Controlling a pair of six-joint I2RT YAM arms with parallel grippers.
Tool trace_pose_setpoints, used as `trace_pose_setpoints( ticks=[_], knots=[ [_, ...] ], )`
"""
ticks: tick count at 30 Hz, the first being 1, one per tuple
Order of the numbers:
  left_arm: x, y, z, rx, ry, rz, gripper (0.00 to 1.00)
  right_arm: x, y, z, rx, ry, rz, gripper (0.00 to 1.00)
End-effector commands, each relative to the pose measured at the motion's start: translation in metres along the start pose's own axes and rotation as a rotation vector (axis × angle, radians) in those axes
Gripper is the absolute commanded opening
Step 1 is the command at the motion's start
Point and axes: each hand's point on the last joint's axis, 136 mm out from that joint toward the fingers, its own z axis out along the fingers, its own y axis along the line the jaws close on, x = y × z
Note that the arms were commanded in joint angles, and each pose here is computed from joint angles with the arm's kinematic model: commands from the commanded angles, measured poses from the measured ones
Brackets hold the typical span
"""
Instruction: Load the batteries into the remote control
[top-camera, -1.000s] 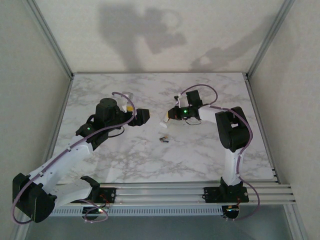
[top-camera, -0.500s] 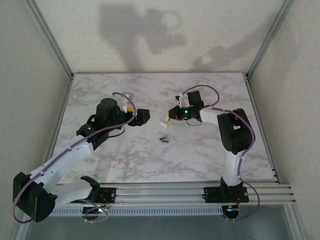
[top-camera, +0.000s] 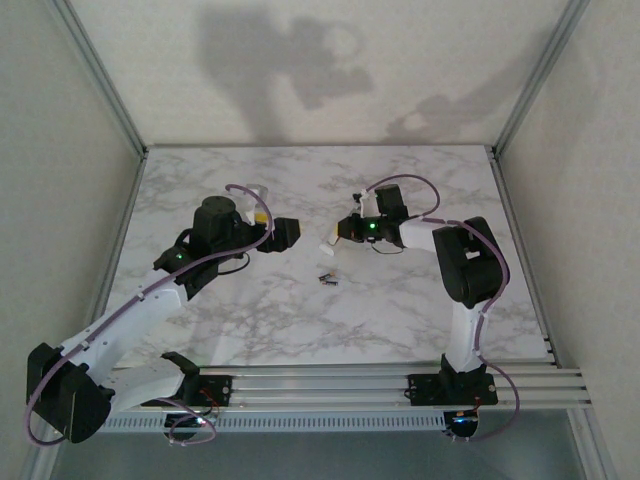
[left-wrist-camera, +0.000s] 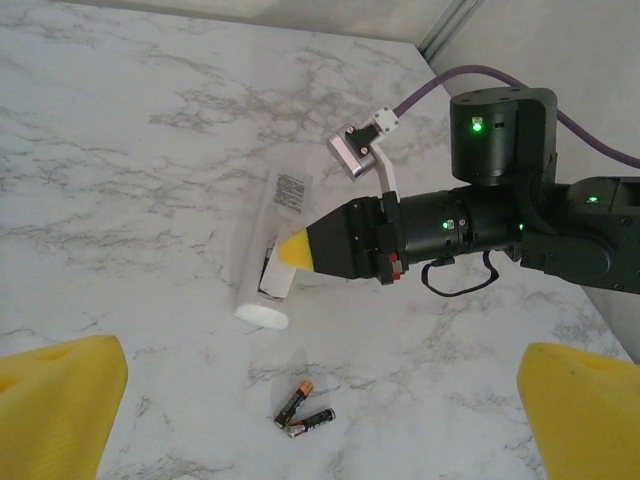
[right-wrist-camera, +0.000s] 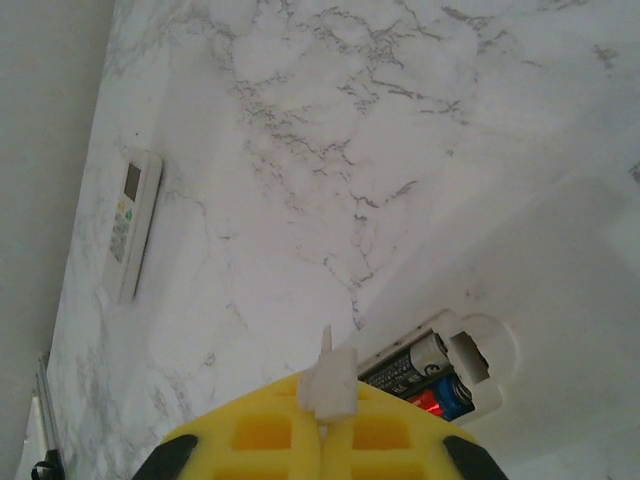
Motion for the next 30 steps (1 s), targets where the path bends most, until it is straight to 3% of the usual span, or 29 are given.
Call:
trace_pose_setpoints(
  ticks=[1, 19, 25, 30],
  knots=[
    [-0.006, 0.002, 0.001, 0.002, -0.025, -0.004, 1.00, 0.006, -0.003, 0.005, -0.012, 0.005, 0.017, 0.00],
    [-0.002, 0.003, 0.003, 0.004, -0.018, -0.005, 1.00, 0.025, -0.013, 0.018, -0.020, 0.050, 0.064, 0.00],
    [-0.001, 0.003, 0.003, 0.003, -0.019, -0.005, 1.00, 0.030, -0.015, 0.016, -0.002, 0.059, 0.069, 0.07],
    [-0.002, 0.002, 0.004, 0.011, -0.019, -0.007, 1.00, 0.030, -0.016, 0.009, 0.039, 0.055, 0.064, 0.20]
  ],
)
